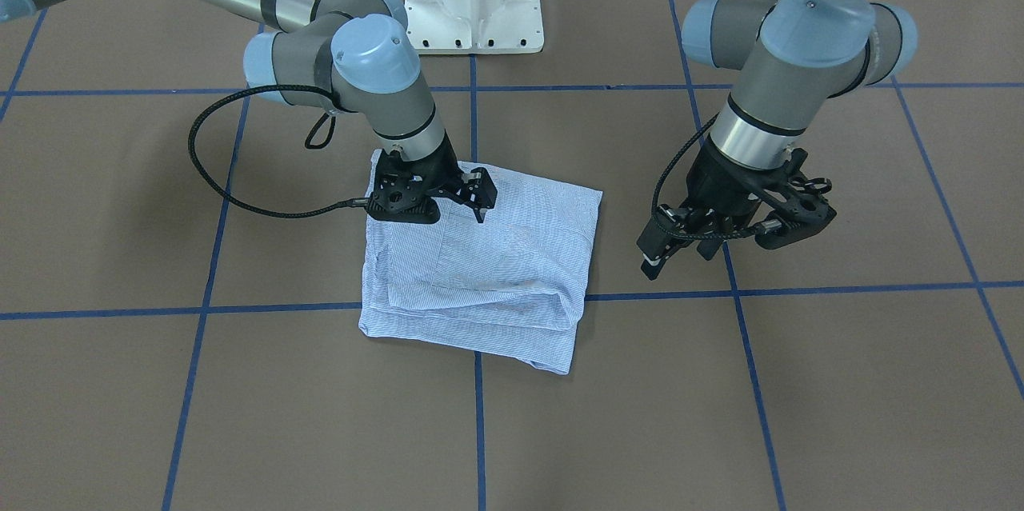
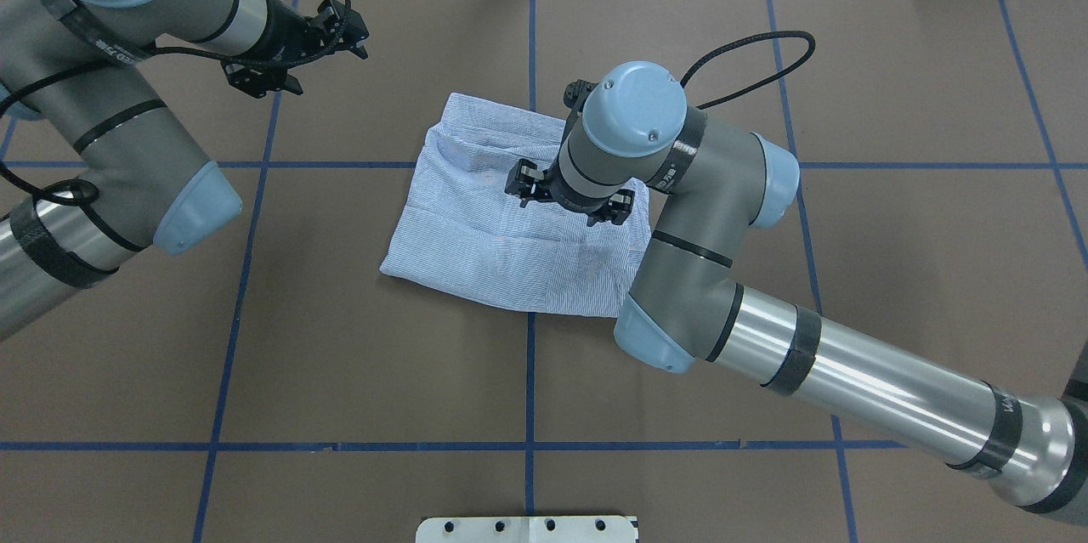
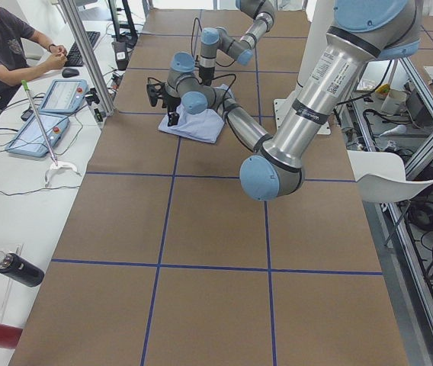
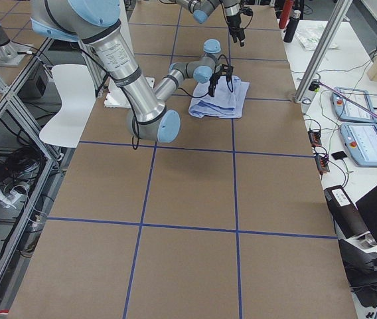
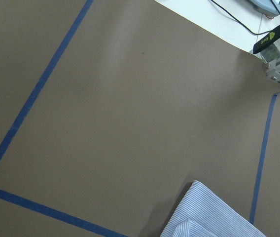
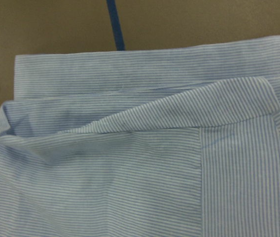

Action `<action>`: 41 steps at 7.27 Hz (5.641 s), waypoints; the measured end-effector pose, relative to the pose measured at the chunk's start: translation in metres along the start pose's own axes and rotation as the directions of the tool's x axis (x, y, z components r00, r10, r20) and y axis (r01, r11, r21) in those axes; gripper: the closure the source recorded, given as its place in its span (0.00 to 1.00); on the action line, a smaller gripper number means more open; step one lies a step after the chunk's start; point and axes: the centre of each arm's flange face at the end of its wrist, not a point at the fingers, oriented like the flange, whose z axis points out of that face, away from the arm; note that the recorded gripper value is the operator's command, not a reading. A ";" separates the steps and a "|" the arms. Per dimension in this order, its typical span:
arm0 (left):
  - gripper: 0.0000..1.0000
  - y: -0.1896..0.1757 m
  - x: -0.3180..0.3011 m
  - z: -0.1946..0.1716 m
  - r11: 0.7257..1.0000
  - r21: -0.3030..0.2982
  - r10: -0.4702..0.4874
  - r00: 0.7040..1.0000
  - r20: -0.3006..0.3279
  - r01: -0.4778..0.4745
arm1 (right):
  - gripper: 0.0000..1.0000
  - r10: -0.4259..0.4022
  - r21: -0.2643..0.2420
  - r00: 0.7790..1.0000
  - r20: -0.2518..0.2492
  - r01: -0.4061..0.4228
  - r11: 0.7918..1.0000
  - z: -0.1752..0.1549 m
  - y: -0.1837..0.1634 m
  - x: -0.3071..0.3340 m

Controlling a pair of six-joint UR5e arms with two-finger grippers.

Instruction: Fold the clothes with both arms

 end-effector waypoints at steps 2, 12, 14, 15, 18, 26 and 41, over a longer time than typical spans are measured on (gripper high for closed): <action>0.00 0.001 0.000 -0.001 1.000 -0.001 0.001 1.000 -0.002 -0.001 | 0.00 -0.007 -0.049 1.000 -0.024 0.006 0.999 -0.018 0.032 0.029; 0.00 0.002 0.000 0.000 1.000 -0.005 0.000 1.000 -0.003 0.000 | 0.00 -0.022 -0.067 0.993 -0.112 0.015 0.998 0.023 0.032 0.061; 0.00 0.002 0.001 -0.001 1.000 -0.005 0.000 1.000 -0.004 0.000 | 0.00 -0.019 -0.068 0.992 -0.125 0.010 0.998 0.030 0.036 0.064; 0.00 0.002 0.001 -0.001 1.000 -0.004 0.001 1.000 -0.005 -0.001 | 0.00 -0.019 -0.064 0.993 -0.119 0.011 0.998 0.026 0.034 0.063; 0.00 0.004 -0.012 -0.007 0.996 -0.004 0.085 0.996 -0.004 -0.085 | 0.00 0.000 -0.004 0.997 -0.077 -0.001 1.000 -0.024 -0.022 0.074; 0.00 -0.167 -0.339 -0.140 0.775 -0.062 0.629 0.757 0.179 -0.629 | 0.00 -0.366 -0.062 0.896 -0.250 0.362 0.930 -0.195 -0.189 0.336; 0.00 -0.169 -0.512 -0.170 0.807 -0.355 0.563 0.796 0.220 -0.472 | 0.00 -0.208 -0.188 0.960 -0.186 0.173 0.967 -0.238 -0.157 0.668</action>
